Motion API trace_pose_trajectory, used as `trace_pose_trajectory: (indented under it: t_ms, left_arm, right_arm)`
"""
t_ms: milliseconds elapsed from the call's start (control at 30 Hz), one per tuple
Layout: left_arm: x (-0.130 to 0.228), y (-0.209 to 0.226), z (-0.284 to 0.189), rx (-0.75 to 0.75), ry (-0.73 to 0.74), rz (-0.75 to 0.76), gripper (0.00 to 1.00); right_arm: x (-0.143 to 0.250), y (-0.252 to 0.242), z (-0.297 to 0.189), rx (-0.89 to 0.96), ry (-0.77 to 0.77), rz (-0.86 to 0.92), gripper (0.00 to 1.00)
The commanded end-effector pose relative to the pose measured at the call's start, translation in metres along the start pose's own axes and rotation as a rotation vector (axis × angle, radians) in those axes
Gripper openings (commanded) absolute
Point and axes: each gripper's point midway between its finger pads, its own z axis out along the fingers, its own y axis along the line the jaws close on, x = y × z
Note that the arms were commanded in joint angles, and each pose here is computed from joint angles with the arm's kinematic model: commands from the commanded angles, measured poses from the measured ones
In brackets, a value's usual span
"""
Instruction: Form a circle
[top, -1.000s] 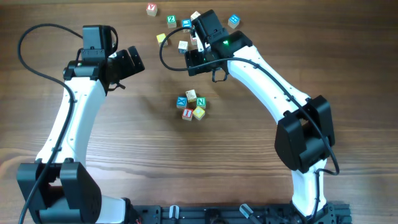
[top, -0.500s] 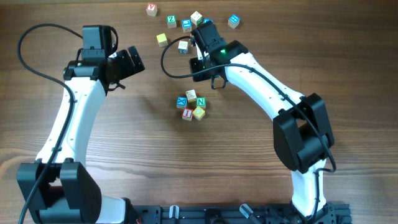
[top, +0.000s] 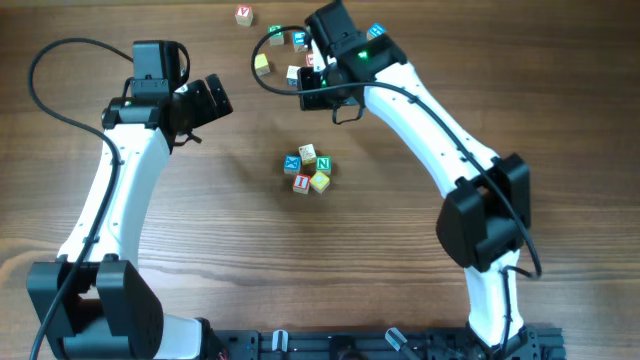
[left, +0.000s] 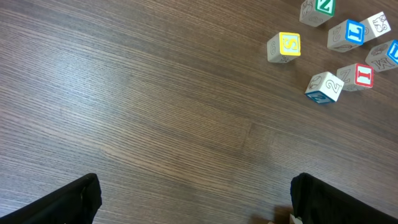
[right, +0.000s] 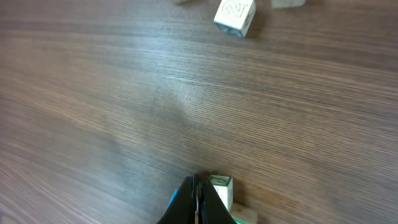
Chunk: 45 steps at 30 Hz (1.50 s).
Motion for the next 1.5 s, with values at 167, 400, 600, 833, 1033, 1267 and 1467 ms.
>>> trace_pose_trajectory:
  t_ms: [167,400,600,833,1033,1267,1467]
  left_arm:
    - [-0.001,0.003,0.001,-0.011,-0.004,-0.009,1.00]
    - [-0.001,0.003,0.001,-0.011,-0.004,-0.009,1.00]
    - [-0.001,0.003,0.001,-0.011,-0.004,-0.009,1.00]
    - [-0.001,0.003,0.001,-0.011,-0.004,-0.009,1.00]
    - [-0.001,0.003,0.001,-0.011,-0.004,-0.009,1.00]
    - [-0.001,0.003,0.001,-0.011,-0.004,-0.009,1.00]
    - [-0.001,0.003,0.001,-0.011,-0.004,-0.009,1.00]
  right_arm:
    - [0.033,-0.003,0.080,0.024,0.121,-0.017,0.05]
    - [0.052,-0.019,0.092,0.080,0.182,0.019,0.04]
    - [0.064,-0.026,0.089,0.114,0.229,0.030,0.05]
    - [0.073,-0.030,0.090,0.132,0.258,0.060,0.05]
    - [0.071,-0.038,0.099,0.161,0.233,0.050,0.05]
    - [0.076,-0.043,0.097,0.187,0.253,0.053,0.05]
    - [0.078,-0.044,0.096,0.191,0.262,0.054,0.05]
